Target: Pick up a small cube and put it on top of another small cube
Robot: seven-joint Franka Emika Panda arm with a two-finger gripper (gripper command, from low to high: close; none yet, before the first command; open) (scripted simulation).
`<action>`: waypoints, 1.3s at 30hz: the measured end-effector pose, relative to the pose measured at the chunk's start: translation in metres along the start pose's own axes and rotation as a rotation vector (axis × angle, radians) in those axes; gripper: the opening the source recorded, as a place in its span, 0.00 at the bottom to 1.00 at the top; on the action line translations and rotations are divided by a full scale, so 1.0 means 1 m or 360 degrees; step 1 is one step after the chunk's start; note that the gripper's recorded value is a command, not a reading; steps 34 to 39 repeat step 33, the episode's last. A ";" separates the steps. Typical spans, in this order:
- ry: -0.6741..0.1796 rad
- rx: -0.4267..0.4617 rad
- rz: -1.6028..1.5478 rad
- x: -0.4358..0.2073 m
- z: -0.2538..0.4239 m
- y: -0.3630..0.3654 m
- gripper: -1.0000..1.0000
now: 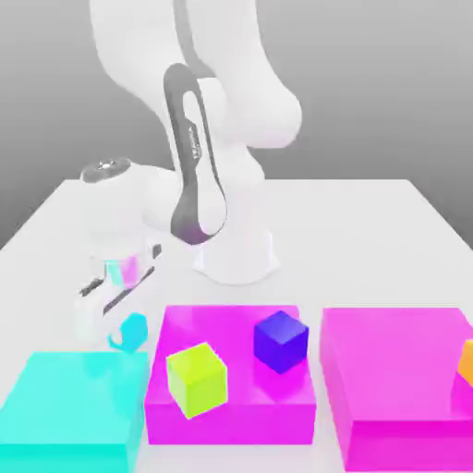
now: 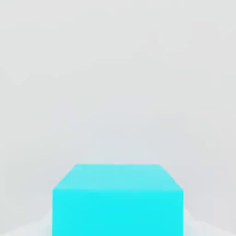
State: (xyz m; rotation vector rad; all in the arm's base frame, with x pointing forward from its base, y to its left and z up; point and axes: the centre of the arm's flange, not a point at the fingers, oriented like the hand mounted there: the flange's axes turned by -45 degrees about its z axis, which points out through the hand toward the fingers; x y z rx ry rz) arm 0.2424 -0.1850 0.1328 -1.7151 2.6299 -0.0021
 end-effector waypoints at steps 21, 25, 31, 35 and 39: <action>-0.0009 0.0015 -0.0273 -0.201 -0.163 -0.044 0.00; 0.0003 0.0002 -0.0366 -0.267 -0.184 -0.022 0.00; 0.0003 0.0000 -0.0380 -0.276 -0.130 -0.017 1.00; 0.0003 0.0000 -0.0380 -0.276 -0.130 -0.017 1.00; 0.0003 0.0000 -0.0380 -0.276 -0.130 -0.017 1.00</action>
